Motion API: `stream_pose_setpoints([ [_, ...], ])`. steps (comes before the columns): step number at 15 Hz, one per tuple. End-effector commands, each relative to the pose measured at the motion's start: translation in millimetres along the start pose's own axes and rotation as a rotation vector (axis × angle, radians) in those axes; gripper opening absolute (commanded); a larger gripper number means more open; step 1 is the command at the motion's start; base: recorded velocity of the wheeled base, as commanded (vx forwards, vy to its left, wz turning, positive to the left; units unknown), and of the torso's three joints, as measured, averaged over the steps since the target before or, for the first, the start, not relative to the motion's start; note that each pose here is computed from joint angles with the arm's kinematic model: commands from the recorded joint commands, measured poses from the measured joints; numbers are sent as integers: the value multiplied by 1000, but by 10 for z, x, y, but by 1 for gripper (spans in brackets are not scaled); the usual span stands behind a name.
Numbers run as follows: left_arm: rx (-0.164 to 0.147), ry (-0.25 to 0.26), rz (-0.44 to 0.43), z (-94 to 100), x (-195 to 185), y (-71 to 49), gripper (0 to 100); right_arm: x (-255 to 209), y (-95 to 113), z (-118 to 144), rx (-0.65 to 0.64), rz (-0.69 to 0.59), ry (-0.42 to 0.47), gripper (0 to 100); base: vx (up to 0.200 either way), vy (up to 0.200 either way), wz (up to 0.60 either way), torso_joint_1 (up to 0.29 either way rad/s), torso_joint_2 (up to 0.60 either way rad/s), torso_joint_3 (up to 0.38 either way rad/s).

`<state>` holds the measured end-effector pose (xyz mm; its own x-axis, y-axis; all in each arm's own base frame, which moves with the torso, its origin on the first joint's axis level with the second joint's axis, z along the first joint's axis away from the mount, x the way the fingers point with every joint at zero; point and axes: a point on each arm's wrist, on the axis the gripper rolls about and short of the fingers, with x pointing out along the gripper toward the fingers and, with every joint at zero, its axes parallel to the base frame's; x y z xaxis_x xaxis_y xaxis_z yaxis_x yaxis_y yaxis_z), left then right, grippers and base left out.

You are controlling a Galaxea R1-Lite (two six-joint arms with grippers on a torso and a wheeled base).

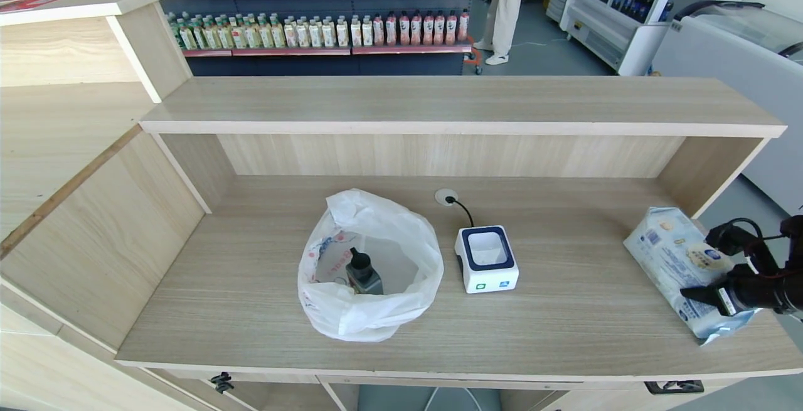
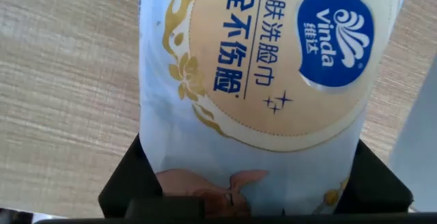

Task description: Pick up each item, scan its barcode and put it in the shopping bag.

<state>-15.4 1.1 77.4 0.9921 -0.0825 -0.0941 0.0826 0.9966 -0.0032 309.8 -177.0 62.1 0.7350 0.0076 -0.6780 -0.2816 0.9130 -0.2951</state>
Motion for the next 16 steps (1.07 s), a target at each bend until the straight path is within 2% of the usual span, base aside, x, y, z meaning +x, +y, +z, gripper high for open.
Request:
stream_pose_setpoints([
  [1, 0, -1, 0, 0, 0, 0, 100, -474, -42, 59, -4, -3, -89, 0, 0, 0, 0, 0, 0, 0],
  [4, 0, -1, 0, 0, 0, 0, 100, -789, 144, 464, 159, 79, -218, 0, 0, 0, 0, 0, 0, 0],
  [5, 0, -1, 0, 0, 0, 0, 100, -936, 203, 576, 156, 107, -264, 0, 0, 0, 0, 0, 0, 0],
  [7, 0, -1, 0, 0, 0, 0, 100, -1193, 357, 717, 118, 253, -366, 0, 0, 0, 0, 0, 0, 0],
  [9, 0, 1, 0, 1, 1, 0, 100, -1372, 538, 879, 60, 346, -450, 0, 0, 0, 0, 0, 0, 0],
  [11, 0, -1, 0, 0, 0, 0, 100, -1579, 738, 1080, -14, 492, -583, 0, 0, 0, 0, 0, 0, 0],
  [14, 0, -1, 0, 0, 0, 0, 100, -1739, 719, 1240, -82, 536, -680, 0, 0, 0, 0, 0, 0, 0],
  [16, 0, -1, 0, 0, 0, 0, 100, -1861, 793, 1316, -135, 552, -726, 0, 0, 0, 0, 0, 0, 0],
])
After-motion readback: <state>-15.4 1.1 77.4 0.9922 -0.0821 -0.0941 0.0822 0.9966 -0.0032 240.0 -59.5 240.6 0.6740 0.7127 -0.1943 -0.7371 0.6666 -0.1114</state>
